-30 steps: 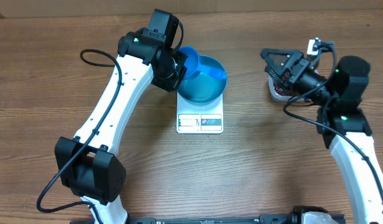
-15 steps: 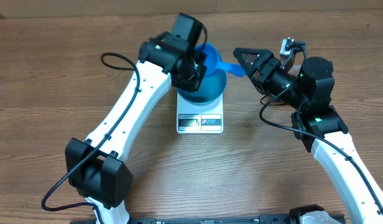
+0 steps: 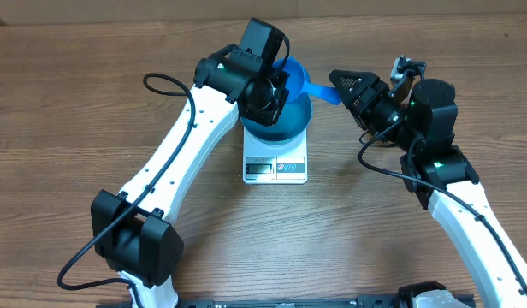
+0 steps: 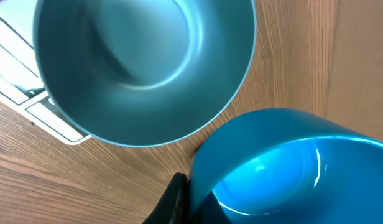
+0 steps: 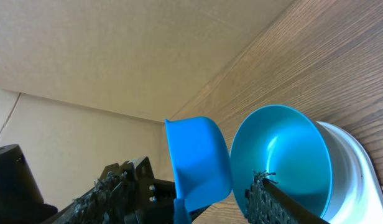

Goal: Scoop item into bowl and weigh 150g on scale
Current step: 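Close the right gripper on the blue cup's handle above the bowl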

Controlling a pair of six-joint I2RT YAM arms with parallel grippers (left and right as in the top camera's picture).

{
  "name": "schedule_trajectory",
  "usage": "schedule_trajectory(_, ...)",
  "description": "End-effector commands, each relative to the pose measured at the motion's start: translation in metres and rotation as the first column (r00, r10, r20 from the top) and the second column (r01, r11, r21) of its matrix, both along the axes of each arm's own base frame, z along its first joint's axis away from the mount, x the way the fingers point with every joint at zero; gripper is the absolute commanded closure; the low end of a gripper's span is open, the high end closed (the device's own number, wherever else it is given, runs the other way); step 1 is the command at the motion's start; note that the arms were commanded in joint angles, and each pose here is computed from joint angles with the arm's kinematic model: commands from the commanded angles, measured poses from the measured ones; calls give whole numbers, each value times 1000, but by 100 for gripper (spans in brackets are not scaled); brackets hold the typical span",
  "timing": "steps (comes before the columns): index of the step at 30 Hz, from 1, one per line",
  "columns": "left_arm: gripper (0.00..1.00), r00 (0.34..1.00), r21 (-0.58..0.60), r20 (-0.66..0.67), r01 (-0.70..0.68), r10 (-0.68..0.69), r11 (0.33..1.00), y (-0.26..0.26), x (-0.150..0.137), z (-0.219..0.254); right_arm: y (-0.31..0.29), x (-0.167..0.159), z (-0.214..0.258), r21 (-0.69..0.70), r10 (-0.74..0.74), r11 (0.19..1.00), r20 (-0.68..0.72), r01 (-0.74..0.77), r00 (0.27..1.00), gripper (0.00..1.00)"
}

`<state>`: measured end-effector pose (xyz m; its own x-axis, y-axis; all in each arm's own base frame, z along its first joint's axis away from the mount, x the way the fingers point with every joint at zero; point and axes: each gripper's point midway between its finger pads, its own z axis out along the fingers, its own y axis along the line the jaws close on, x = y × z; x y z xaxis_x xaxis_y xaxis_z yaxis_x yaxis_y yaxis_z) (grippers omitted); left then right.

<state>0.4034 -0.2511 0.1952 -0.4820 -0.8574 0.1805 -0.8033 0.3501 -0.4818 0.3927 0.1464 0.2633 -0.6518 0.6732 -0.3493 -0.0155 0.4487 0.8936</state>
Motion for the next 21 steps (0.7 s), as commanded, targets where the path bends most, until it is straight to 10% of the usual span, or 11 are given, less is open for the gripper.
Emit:
schedule_trajectory(1,96,1000,-34,20,8,-7,999,-13,-1,12,0,1,10,-5,-5,1000,28,5,1000,37)
schedule_trajectory(21,96,1000,-78,12,17,-16,997,-34,-9,15,5,0,10,-7,1,1000,28,-1,1000,54)
